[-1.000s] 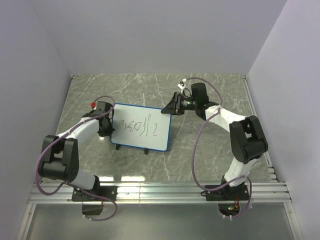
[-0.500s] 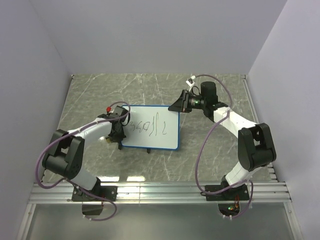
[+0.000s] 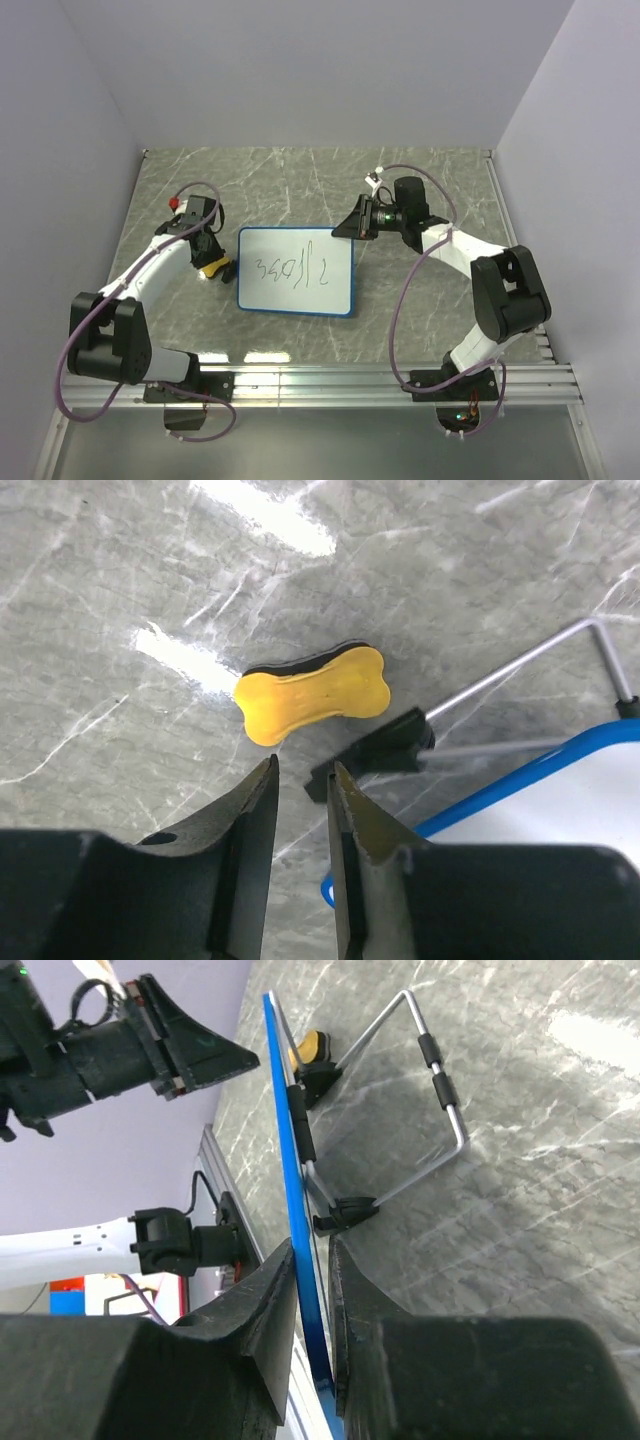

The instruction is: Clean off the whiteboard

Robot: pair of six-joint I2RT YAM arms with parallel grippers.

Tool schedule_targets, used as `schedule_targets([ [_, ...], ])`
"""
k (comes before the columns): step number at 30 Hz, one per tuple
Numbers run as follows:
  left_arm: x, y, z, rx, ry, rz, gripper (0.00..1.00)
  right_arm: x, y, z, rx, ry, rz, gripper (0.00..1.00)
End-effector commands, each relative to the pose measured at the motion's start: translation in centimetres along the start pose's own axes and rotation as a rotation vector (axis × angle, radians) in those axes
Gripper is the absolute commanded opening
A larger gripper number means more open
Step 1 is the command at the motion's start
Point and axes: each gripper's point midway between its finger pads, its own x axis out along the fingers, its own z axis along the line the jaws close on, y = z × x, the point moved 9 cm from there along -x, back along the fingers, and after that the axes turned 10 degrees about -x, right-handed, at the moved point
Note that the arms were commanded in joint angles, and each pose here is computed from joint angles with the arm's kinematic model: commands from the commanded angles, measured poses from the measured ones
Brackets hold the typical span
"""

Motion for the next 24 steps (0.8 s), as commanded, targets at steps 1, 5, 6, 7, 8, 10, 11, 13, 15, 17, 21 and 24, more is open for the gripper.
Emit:
schedule_targets([
  [1,0.5,0.5,0.0,0.022,0.018,0.029,0.32,0.2,-0.8,-0.2,0.017,0.033,-0.055,0.00],
  [5,0.9,0.7,-0.2,0.050,0.057,0.036,0.49,-0.3,-1.5,0.5,-0.017,0.041,-0.070,0.00],
  [6,0.9,0.5,-0.3,0.058,0.061,0.032,0.54,-0.7,-1.8,1.1,-0.028,0.039,-0.076,0.00],
  [7,0.8,0.3,-0.3,0.064,0.052,0.017,0.59,-0.9,-2.0,1.5,-0.042,0.037,-0.080,0.00],
  [8,0.8,0.1,-0.2,0.080,0.050,0.005,0.67,-1.1,-2.2,1.8,-0.049,0.037,-0.086,0.00],
  [10,0.8,-0.4,-0.1,0.091,0.043,-0.013,0.71,-2.0,-2.9,3.3,-0.074,0.022,-0.111,0.00],
  [11,0.9,-0.6,-0.1,0.098,0.044,-0.024,0.73,-2.3,-3.1,3.8,-0.083,0.019,-0.120,0.00],
  [13,1.1,-1.1,0.1,0.094,0.045,-0.036,0.73,-3.2,-3.9,5.4,-0.111,-0.001,-0.143,0.00],
  [15,1.7,-1.6,0.2,0.094,0.036,-0.039,0.72,-4.1,-4.6,7.0,-0.136,-0.014,-0.166,0.00],
  [17,2.4,-1.8,0.3,0.118,0.016,-0.040,0.71,-4.6,-5.0,7.8,-0.142,-0.020,-0.178,0.00],
  [21,3.9,-2.3,0.0,0.155,-0.009,-0.046,0.69,-6.2,-6.1,10.4,-0.171,-0.040,-0.218,0.00],
  [24,5.2,-1.7,-0.2,0.176,-0.009,-0.001,0.66,-7.4,-6.9,12.0,-0.205,-0.040,-0.259,0.00],
])
